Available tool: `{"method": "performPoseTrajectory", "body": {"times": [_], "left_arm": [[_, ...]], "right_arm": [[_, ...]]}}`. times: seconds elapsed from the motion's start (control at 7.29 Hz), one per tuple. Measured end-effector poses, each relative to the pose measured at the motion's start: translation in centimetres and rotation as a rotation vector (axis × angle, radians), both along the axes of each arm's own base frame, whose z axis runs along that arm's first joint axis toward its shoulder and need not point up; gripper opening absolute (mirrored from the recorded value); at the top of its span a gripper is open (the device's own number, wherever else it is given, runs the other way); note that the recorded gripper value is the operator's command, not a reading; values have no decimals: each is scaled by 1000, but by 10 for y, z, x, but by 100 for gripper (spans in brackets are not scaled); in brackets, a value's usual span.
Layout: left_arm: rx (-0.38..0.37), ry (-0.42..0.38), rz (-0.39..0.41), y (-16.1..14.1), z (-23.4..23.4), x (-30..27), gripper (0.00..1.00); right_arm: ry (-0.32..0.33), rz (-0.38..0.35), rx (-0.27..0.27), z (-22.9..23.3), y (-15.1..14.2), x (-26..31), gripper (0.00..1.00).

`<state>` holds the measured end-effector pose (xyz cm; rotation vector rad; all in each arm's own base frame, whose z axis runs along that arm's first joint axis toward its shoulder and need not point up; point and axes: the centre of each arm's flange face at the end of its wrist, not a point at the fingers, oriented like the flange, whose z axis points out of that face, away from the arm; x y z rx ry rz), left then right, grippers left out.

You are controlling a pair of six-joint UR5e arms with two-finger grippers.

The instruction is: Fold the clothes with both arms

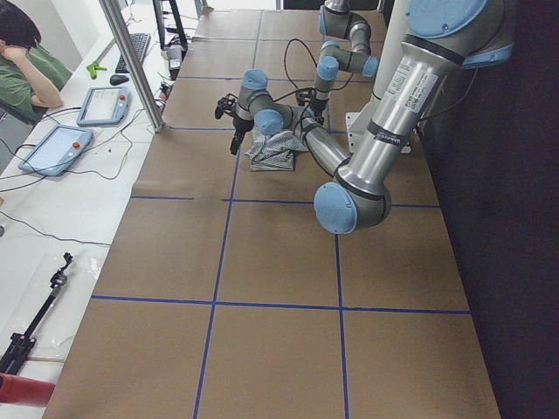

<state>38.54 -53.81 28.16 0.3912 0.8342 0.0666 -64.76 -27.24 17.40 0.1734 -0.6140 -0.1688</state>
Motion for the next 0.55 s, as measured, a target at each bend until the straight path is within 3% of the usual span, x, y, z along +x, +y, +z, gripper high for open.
{"method": "performPoseTrajectory", "body": {"times": [0.27, 0.55], "left_arm": [[0, 0, 0, 0, 0, 0, 100], [0, 0, 0, 0, 0, 0, 100]], "right_arm": [[5, 0, 0, 2, 0, -1, 2], [11, 3, 3, 4, -1, -1, 0]]}}
